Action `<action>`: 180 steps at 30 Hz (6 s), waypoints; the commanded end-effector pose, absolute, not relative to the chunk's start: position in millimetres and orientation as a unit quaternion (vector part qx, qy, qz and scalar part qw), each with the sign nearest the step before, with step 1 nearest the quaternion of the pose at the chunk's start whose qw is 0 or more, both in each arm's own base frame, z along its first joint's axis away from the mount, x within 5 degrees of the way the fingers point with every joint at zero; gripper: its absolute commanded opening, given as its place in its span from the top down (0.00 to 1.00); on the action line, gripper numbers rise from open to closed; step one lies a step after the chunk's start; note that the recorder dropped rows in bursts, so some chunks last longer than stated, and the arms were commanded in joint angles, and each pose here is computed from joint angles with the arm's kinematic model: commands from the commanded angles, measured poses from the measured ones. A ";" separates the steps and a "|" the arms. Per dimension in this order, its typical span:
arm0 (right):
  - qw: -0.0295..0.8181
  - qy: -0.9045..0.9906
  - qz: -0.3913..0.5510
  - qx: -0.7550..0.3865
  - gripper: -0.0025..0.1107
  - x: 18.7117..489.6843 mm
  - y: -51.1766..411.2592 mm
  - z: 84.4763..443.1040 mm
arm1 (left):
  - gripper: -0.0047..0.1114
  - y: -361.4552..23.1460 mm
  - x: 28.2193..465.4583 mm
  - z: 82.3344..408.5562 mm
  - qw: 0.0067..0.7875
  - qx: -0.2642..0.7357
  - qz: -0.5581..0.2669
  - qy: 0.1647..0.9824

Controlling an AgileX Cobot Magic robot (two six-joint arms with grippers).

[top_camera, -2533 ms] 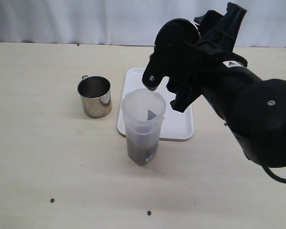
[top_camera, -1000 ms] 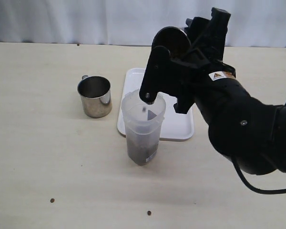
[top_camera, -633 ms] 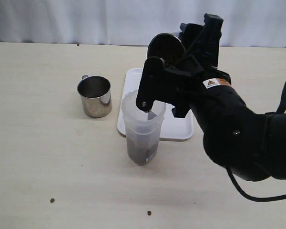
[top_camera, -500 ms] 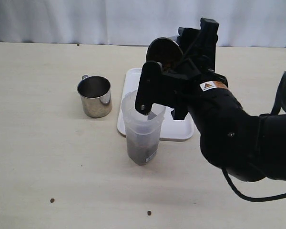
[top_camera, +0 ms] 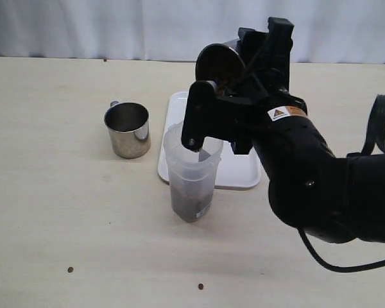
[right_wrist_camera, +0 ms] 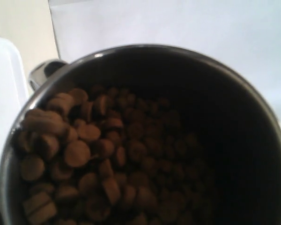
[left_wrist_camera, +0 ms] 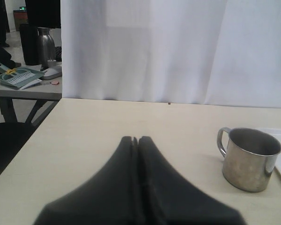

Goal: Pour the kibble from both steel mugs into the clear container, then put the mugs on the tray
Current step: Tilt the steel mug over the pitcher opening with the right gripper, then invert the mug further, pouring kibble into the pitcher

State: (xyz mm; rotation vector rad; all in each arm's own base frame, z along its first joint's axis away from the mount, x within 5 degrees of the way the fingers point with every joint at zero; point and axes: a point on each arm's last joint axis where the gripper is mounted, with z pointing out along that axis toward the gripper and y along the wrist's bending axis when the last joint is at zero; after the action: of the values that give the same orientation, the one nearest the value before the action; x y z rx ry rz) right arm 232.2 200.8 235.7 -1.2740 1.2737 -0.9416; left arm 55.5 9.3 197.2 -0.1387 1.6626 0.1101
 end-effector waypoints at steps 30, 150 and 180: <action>0.548 0.448 -0.447 -0.546 0.94 232.8 207.2 235.0 | 0.96 8.9 55.4 197.5 0.675 -0.061 0.045 0.734; 0.552 0.381 -0.461 -0.581 0.94 226.2 208.9 224.8 | 0.96 8.9 55.4 197.5 0.675 -0.061 0.045 0.734; 0.554 0.357 -0.491 -0.569 0.94 229.3 212.3 217.0 | 0.96 8.9 55.4 197.5 0.675 -0.061 0.045 0.734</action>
State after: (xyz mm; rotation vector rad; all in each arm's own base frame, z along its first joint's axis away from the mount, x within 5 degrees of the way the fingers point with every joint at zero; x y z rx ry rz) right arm 228.9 212.0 209.5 -1.3971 0.8794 -1.1301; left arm 55.5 9.3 197.4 -0.1384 1.6607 0.1101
